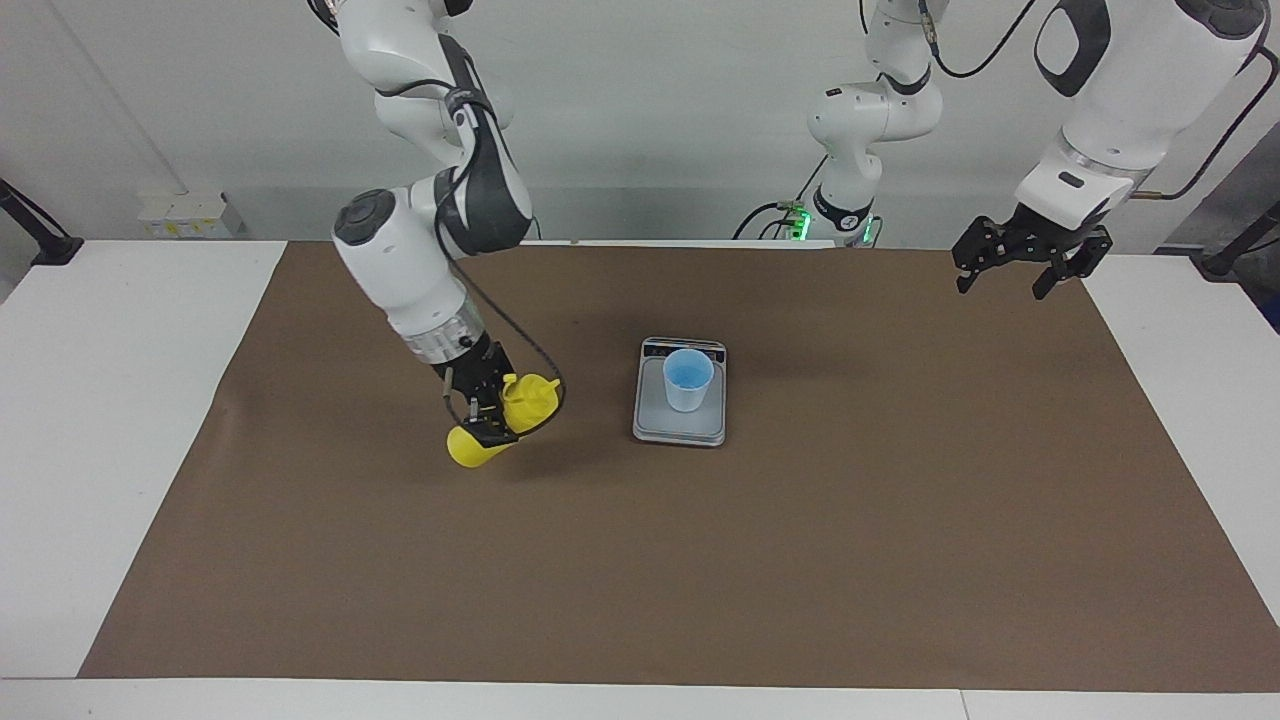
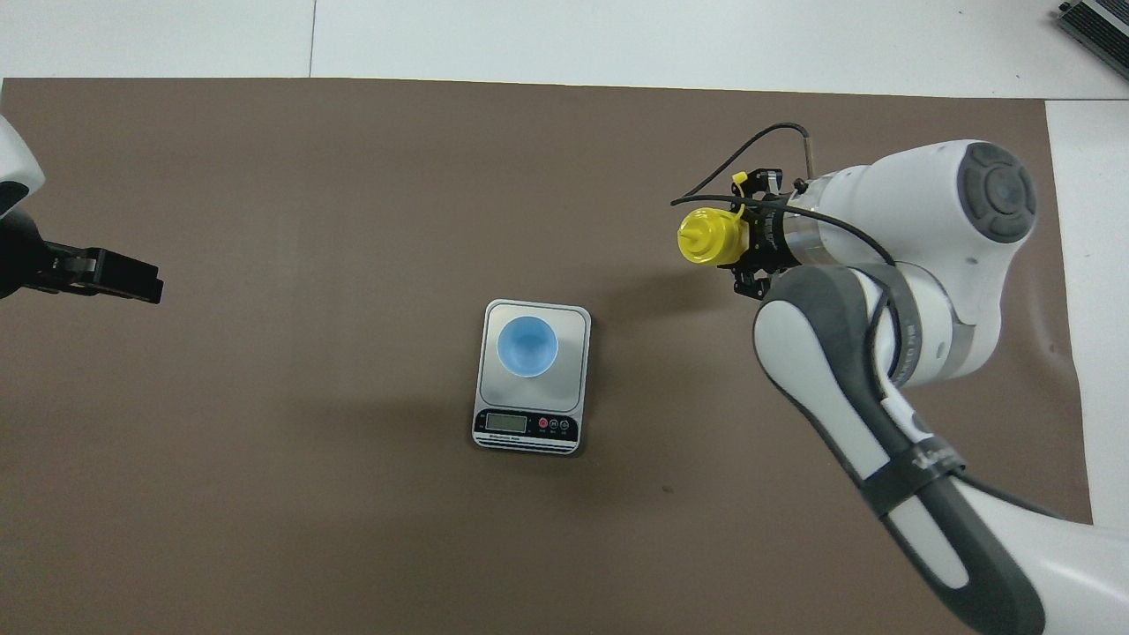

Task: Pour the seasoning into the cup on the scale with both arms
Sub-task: 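Lift the yellow bottle and carry it over the blue cup, then tilt the bottle nozzle down into the cup with the right gripper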

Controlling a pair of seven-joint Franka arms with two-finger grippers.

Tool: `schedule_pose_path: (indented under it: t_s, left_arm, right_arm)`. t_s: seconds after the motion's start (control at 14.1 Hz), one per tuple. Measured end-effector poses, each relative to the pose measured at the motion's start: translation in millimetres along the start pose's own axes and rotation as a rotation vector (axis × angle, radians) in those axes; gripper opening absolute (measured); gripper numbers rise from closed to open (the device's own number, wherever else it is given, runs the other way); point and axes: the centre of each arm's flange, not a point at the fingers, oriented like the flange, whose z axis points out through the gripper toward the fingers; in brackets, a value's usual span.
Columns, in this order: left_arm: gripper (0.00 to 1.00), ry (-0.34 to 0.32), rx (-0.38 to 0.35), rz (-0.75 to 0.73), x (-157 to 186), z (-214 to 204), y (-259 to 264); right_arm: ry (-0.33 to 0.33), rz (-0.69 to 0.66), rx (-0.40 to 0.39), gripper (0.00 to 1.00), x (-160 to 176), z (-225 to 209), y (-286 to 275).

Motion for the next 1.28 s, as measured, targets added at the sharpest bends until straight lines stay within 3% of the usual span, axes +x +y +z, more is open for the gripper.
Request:
schedule_pose_path:
  t_s: [0.35, 0.57, 0.85, 1.28]
  left_arm:
    - [1.0, 0.0, 0.0, 0.0, 0.0, 0.0, 0.0]
    - [1.0, 0.0, 0.0, 0.0, 0.0, 0.0, 0.0]
    - [1.0, 0.0, 0.0, 0.0, 0.0, 0.0, 0.1]
    - [1.0, -0.001, 0.0, 0.001, 0.0, 0.5, 0.2]
  right_arm:
    - [0.229, -0.231, 0.147, 0.54, -84.3, 0.3, 8.3]
    - [0.36, -0.446, 0.247, 0.54, -122.0, 13.4, 22.1]
    - [0.412, -0.643, 0.365, 0.54, -141.6, 21.5, 32.6]
    - [0.463, -0.844, 0.423, 0.54, -193.4, 34.6, 67.9]
